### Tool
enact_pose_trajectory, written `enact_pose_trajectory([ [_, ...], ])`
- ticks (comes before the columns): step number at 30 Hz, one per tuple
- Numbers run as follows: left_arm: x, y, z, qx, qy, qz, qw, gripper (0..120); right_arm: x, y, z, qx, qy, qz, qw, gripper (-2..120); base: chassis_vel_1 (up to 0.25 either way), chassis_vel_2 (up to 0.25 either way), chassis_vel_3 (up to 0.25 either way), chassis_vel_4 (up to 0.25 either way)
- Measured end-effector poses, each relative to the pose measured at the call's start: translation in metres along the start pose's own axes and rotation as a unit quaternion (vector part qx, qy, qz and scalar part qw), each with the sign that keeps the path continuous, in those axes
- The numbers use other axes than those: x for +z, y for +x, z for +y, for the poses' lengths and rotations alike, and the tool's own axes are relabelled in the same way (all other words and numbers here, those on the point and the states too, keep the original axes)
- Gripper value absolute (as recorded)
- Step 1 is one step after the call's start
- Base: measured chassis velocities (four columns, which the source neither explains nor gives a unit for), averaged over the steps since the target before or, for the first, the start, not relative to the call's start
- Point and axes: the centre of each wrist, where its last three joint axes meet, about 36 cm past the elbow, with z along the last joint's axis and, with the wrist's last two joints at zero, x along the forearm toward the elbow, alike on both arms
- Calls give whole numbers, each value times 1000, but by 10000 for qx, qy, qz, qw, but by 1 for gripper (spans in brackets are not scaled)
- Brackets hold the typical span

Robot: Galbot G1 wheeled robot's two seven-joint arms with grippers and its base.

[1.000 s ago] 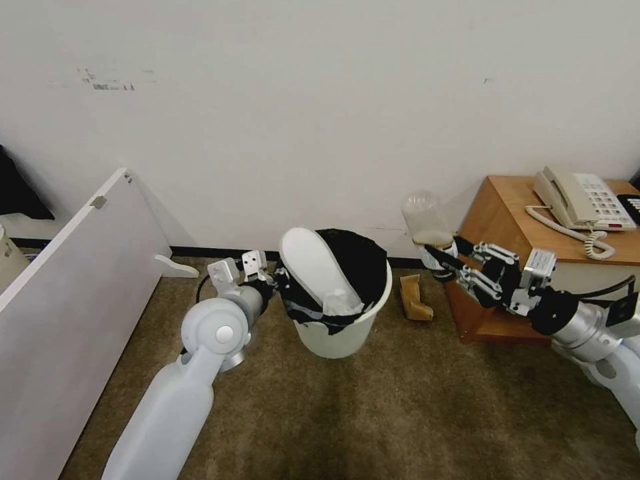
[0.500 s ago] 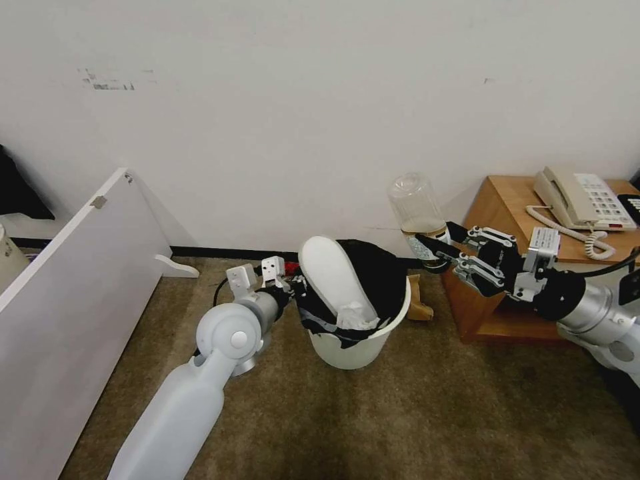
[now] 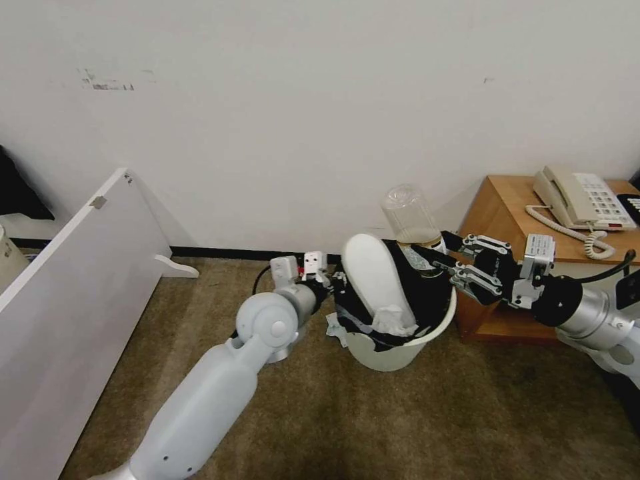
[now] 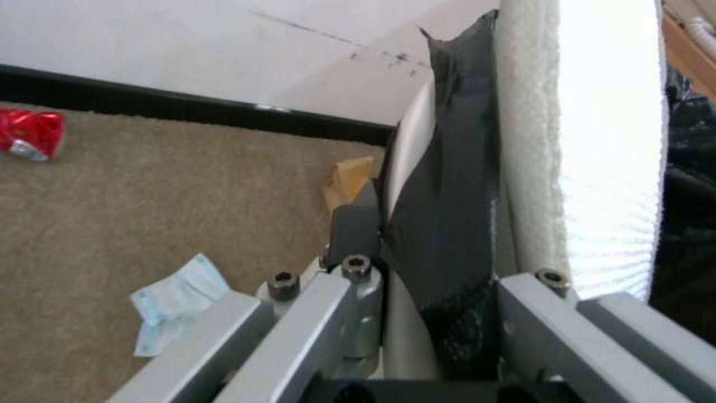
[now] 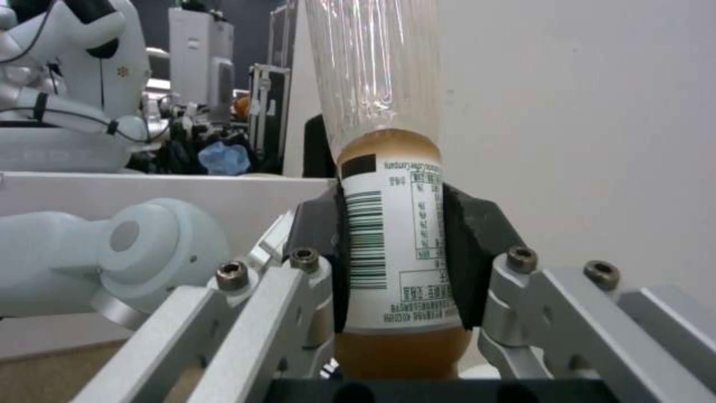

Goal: Pick up the trash bin and place the garbage on the floor into it.

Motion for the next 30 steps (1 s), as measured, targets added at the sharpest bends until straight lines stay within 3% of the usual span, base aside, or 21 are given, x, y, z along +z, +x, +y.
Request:
enact_pose_trajectory([
  [11,1,-2,-11,119,3,-10,9999,4,2,1,0,64,11,25,10000,25,0,0,0,0],
  [24,1,5,-9,105,-20,-42,9999,4,20,11,-5,784,284,695,9941,25,0,0,0,0],
  [28,0,6,-7,83,-30,-54,9999,4,22,12,-5,836,261,732,9935,32,0,0,0,0],
  [30,-2,7,-5,75,-27,-67,9999,4,22,12,-6,854,257,746,9932,45,0,0,0,0],
])
